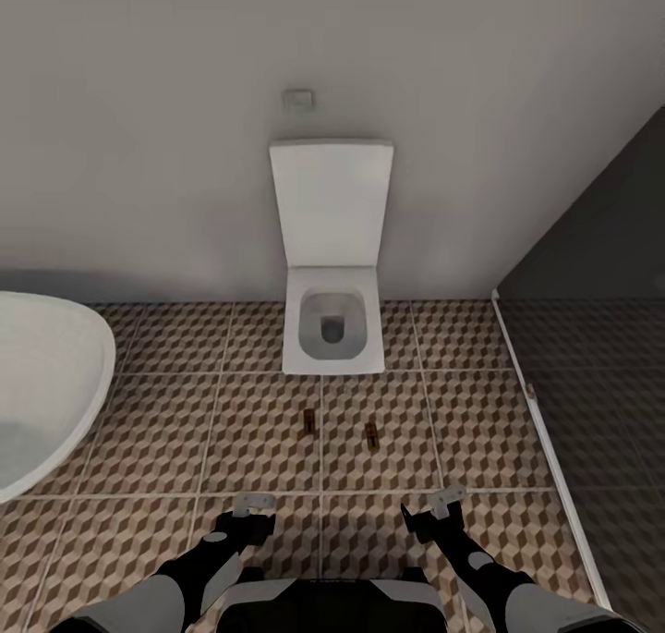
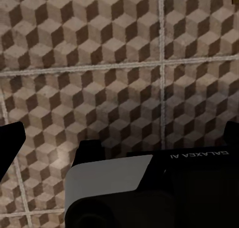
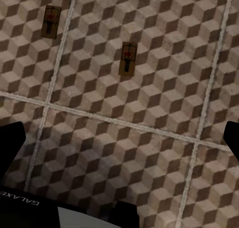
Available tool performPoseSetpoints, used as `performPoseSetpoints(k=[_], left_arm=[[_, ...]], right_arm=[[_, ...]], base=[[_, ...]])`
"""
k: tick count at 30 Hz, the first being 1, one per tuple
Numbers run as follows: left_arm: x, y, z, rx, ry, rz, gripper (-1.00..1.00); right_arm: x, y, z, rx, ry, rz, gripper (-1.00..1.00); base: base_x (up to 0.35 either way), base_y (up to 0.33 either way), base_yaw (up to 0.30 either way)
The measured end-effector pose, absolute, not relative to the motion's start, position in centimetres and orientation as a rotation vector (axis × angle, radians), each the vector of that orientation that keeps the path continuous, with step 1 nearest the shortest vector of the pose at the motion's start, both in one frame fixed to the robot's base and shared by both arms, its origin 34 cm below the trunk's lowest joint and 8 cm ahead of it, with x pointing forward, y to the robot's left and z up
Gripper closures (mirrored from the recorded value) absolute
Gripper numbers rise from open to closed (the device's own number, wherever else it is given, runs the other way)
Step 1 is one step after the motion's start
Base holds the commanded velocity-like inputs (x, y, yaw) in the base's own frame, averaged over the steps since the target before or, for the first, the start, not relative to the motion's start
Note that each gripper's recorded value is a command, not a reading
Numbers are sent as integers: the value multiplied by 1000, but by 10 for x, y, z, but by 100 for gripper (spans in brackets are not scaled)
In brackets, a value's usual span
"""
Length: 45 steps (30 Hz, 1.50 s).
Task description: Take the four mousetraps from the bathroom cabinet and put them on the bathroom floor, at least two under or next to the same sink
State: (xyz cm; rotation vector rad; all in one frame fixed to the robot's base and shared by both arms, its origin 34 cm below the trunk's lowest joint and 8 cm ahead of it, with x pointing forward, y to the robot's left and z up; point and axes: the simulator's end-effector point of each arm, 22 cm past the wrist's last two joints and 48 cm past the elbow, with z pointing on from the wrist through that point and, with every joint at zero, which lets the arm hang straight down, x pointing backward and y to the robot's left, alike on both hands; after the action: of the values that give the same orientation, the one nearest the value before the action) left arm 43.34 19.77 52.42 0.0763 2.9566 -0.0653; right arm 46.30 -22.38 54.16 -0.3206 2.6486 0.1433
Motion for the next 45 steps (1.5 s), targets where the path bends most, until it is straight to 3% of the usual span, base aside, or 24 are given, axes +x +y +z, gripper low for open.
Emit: performPoseSetpoints(k=[32,45], left_arm=[[409,182,543,89,2975,-87,-100],[343,242,545,91,2956,45,-100]], right_arm=[[469,-227,566,-321,2602,133,-100],[449,-237,570,-325,2592,122,-100]], base=[[0,0,0],[0,0,0]])
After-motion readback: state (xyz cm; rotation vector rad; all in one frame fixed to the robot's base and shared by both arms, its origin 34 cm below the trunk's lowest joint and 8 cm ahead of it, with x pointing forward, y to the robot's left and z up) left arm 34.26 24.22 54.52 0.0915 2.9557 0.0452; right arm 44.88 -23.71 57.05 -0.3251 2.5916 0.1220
